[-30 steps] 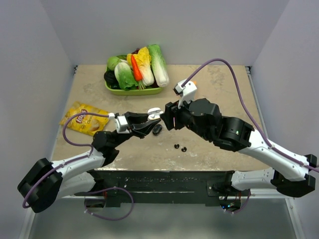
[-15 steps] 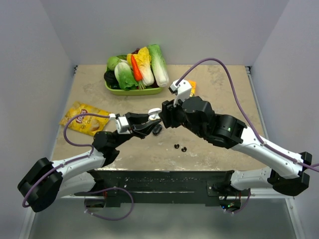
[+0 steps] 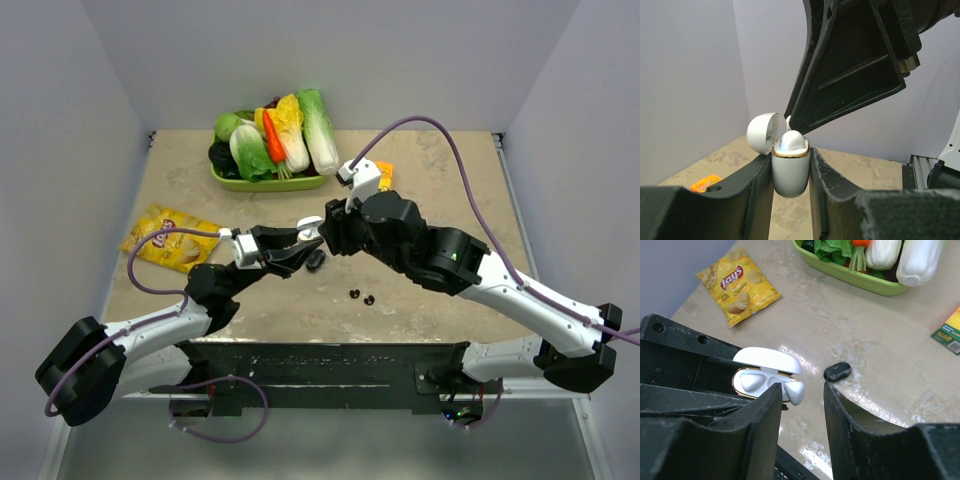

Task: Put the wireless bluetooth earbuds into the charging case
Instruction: Place the earbud in the charging case.

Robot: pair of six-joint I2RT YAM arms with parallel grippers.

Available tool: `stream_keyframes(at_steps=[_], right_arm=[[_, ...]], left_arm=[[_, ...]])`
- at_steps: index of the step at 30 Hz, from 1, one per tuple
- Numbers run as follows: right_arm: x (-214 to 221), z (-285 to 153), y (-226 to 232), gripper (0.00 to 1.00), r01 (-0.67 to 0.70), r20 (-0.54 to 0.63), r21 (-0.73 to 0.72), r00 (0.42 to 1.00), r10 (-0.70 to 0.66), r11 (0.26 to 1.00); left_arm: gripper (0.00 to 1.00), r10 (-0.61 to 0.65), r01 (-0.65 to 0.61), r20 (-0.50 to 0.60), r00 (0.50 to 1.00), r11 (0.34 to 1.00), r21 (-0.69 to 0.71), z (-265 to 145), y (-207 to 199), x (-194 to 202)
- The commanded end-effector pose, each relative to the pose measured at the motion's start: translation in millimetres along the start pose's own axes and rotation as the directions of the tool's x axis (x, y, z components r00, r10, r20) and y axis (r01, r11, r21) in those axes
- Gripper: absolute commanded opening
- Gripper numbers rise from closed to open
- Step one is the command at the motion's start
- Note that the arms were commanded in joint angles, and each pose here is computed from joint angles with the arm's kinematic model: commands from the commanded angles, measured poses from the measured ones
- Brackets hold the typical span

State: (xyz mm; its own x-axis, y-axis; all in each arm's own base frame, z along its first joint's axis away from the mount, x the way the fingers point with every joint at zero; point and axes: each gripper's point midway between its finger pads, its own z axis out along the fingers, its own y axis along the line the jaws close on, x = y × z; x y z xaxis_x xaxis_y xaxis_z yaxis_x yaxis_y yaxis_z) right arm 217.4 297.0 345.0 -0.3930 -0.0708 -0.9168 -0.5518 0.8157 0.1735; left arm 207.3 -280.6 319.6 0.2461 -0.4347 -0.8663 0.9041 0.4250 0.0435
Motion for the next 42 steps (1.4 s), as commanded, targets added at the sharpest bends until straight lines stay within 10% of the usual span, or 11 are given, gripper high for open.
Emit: stream_keyframes(at_steps=[1,27,42], right_arm=[[-5,3,6,0.41,-0.043,0.016,-0.024,0.999,0.044,0.999],[1,10,11,0.01,-0.141,-0.015,-0.039,0.990,0.141,0.989],[-1,15,8,0.00,-0.275,-0.035,-0.024,0.961,0.275,0.961]], left_arm=[[0.00,0.214,-0.255,0.548,0.808,0.967,-0.002,-15,-27,-144],[0.00,0.235,-0.264,0.544,0.806,0.964,-0.026,-12,-25,-141],[0.00,0.285,-0.288,0.522,0.804,0.954,-0.078,-10,-18,-133]])
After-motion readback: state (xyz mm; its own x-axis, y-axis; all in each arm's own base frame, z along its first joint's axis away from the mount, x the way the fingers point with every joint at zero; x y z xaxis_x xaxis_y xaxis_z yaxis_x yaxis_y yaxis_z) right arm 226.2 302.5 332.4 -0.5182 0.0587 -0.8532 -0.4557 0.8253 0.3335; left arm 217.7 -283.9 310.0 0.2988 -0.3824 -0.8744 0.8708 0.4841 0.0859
